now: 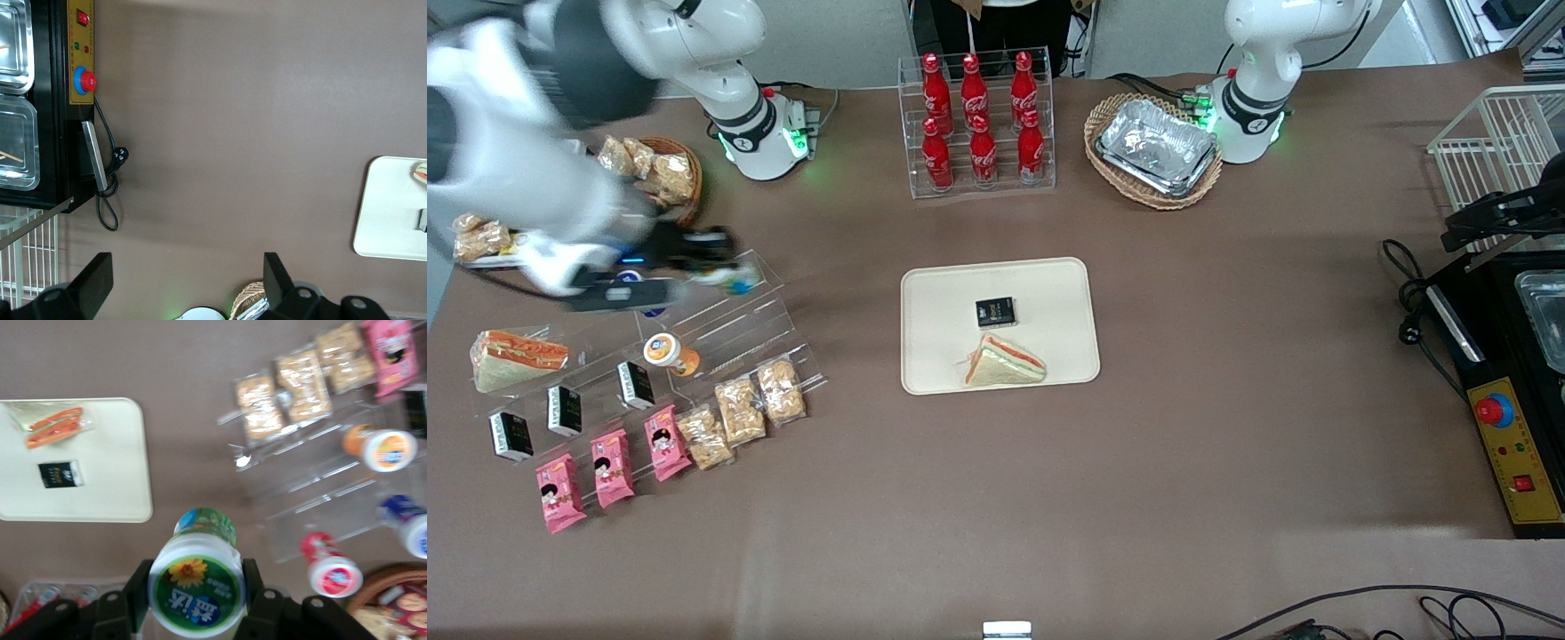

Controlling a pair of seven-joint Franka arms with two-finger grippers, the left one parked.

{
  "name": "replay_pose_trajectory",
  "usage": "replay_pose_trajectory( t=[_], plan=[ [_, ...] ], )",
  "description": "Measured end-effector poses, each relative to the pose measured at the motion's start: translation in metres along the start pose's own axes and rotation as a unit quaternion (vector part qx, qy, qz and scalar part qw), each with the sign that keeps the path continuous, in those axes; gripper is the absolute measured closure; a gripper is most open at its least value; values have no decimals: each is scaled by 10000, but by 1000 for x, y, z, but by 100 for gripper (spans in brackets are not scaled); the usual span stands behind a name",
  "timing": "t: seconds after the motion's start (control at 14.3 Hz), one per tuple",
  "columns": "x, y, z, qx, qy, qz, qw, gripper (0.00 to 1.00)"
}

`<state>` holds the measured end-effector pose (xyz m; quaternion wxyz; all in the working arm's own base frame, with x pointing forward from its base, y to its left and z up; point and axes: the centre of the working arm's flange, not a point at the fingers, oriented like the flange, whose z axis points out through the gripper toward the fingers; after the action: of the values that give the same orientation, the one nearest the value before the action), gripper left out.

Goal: Place green gum on tray
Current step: 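Lift the green gum bottle off the rack and carry it to the cream tray, then lower the green gum bottle onto the tray beside the black box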

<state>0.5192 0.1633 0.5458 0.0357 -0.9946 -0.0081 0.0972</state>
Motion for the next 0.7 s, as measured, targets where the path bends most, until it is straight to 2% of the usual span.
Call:
replay_pose_trajectory(
  t=[0.14, 0.35, 0.7],
  plan=[
    [-4, -57, 43, -30, 83, 77, 9999, 41],
    [-15, -111, 132, -5, 362, 245, 9990, 41],
    [-34, -168, 243, -29, 524, 467, 9975, 41]
  ],
)
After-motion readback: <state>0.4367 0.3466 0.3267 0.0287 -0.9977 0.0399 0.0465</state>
